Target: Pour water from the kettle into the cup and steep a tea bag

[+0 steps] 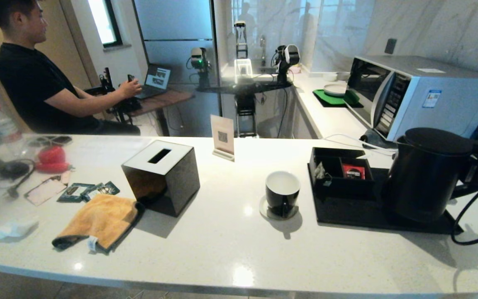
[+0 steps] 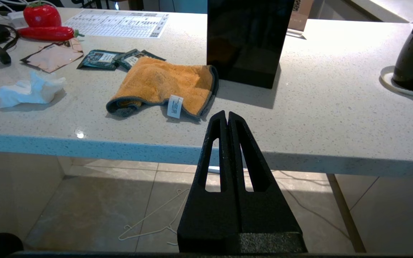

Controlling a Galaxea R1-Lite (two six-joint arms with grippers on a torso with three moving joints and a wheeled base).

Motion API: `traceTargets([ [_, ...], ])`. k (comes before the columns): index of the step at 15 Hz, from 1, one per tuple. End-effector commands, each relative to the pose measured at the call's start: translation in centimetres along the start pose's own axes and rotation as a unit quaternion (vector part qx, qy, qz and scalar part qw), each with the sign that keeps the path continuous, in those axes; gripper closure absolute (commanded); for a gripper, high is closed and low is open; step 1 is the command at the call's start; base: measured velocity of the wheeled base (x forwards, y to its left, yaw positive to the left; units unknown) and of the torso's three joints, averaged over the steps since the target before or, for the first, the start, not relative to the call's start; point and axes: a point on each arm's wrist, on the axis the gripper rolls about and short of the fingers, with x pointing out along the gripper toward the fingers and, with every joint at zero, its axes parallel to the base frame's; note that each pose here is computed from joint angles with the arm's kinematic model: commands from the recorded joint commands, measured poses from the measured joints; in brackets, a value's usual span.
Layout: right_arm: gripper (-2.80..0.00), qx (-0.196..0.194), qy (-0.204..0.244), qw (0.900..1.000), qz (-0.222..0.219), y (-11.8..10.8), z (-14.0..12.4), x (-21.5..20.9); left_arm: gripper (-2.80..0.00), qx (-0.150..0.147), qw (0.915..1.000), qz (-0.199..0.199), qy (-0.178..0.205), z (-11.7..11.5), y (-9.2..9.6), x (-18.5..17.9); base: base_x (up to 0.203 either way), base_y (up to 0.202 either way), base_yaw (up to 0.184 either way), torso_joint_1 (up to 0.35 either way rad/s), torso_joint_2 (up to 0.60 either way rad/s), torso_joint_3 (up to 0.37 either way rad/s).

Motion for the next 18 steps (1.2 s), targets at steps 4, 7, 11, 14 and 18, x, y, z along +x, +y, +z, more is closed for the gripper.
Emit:
traceTargets([
  [4, 0.0, -0.002, -0.018, 1.0, 0.004, 0.6, 2.4, -3.6, 0.0, 0.0, 1.0, 0.0, 0.001, 0.0, 0.0, 0.0, 0.0, 0.0, 0.0, 0.0, 0.0, 0.0],
  [7, 0.0, -0.001, -0.015, 1.0, 0.016, 1.3, 3.4, -4.8, 0.0, 0.0, 1.0, 0.0, 0.001, 0.0, 0.0, 0.0, 0.0, 0.0, 0.0, 0.0, 0.0, 0.0],
  [11, 0.0, -0.001, -0.016, 0.999, 0.041, 2.7, 4.5, -5.7, 0.0, 0.0, 1.0, 0.0, 0.001, 0.0, 0.0, 0.0, 0.0, 0.0, 0.0, 0.0, 0.0, 0.0],
  [14, 0.0, 0.0, -0.016, 0.998, 0.064, 3.9, 5.1, -6.1, 0.0, 0.0, 1.0, 0.0, 0.001, 0.0, 0.0, 0.0, 0.0, 0.0, 0.0, 0.0, 0.0, 0.0],
  [18, 0.0, 0.002, -0.005, 0.998, 0.063, 6.1, 5.5, -6.3, 0.0, 0.0, 1.0, 0.0, 0.001, 0.0, 0.0, 0.0, 0.0, 0.0, 0.0, 0.0, 0.0, 0.0],
])
